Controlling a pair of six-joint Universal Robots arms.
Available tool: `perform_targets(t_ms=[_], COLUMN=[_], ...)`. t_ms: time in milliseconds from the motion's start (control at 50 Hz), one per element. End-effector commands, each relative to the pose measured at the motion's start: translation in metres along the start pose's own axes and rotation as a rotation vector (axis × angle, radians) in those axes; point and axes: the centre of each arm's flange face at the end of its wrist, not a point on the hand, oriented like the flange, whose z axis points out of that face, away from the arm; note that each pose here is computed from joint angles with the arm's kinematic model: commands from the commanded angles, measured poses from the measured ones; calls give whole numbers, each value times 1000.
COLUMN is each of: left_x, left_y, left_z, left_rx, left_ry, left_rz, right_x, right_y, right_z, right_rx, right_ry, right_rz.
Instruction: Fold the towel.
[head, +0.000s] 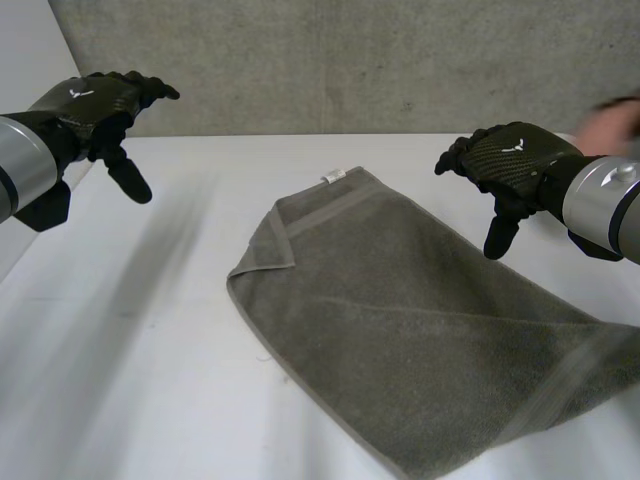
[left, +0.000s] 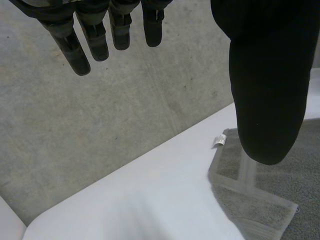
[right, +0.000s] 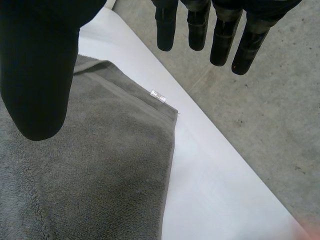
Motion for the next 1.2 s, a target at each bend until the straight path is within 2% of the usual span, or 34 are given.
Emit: perform_targets(t_ms=[20, 220, 320, 480, 640, 900, 1040, 1200], left_x=[1, 18, 38, 48, 64, 71, 74, 69], left_y=[3, 33, 74, 119, 150, 176, 185, 188], left_z=[2, 19, 43, 78, 102, 123, 132, 139], left_rx=[-9, -92, -158, -156, -181, -189, -183, -181], left_ry=[6, 64, 123, 147, 180, 198, 207, 159], left_rz=[-2, -20, -4, 31, 34, 88, 133, 154], right_x=[-1, -2, -4, -8, -31, -78, -106, -112], right_y=[0, 5, 8, 16, 55, 121, 129, 125], right_z=[0, 4, 6, 6, 10, 1, -14, -24], right_rx=[0, -14, -23, -51, -157, -200, -208, -199], right_ry=[-2, -10, -17, -32, -91, -129, -194, -206], right_rz=[-1, 5, 8, 21, 72, 88, 82, 77])
